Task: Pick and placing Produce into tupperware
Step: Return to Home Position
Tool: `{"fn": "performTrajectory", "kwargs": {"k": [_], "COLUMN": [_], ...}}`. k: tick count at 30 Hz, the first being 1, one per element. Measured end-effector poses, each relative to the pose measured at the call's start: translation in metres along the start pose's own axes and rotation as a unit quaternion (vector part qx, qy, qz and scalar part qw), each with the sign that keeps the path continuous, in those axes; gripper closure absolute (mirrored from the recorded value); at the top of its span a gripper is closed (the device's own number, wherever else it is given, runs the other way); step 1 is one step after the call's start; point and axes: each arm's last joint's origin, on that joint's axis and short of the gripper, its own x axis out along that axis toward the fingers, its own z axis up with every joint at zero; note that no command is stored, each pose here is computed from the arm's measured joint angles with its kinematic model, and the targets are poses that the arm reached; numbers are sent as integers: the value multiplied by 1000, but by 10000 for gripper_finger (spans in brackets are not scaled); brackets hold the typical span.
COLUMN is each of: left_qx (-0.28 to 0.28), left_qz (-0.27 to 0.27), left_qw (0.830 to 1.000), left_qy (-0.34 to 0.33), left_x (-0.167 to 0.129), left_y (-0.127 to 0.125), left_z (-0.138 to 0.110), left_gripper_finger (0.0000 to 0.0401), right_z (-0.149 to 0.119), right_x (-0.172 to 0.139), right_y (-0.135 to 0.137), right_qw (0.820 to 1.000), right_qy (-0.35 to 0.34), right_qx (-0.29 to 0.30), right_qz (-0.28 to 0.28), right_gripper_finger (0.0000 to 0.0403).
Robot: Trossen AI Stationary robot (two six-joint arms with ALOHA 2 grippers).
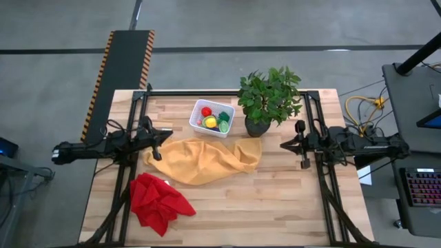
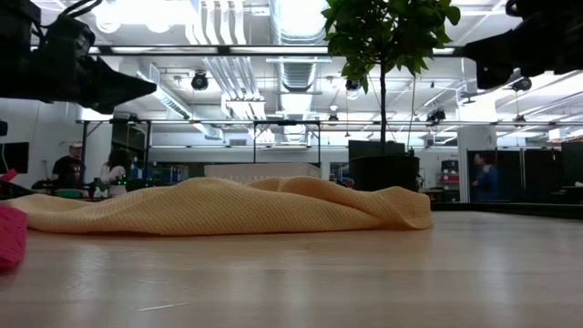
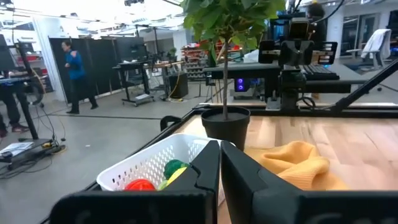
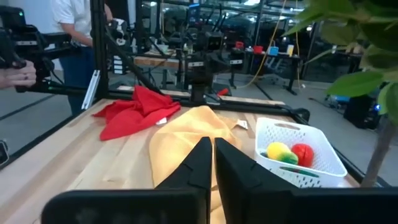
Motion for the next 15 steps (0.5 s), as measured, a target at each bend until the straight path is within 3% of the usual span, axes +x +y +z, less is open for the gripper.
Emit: {"fn": "performTrajectory", "kwargs": {"k": [8, 15], "left_qx": [3, 4], "left_qz": [-13, -25], "left_qw": [1000, 1000], "left_qy": [10, 13], "left_x": [1, 1], "left_y": [-1, -2], "left_z": [-2, -3], "left_gripper_finger": [401, 401], "right_z": [-3, -21], "right_x": [-8, -9], "right_y": [0, 2], "right_qw": [1000, 1000], "right_qy": [-20, -13], "right_qx": [8, 23], "right_qz": [-4, -3], "right_gripper_finger": [394, 394]}}
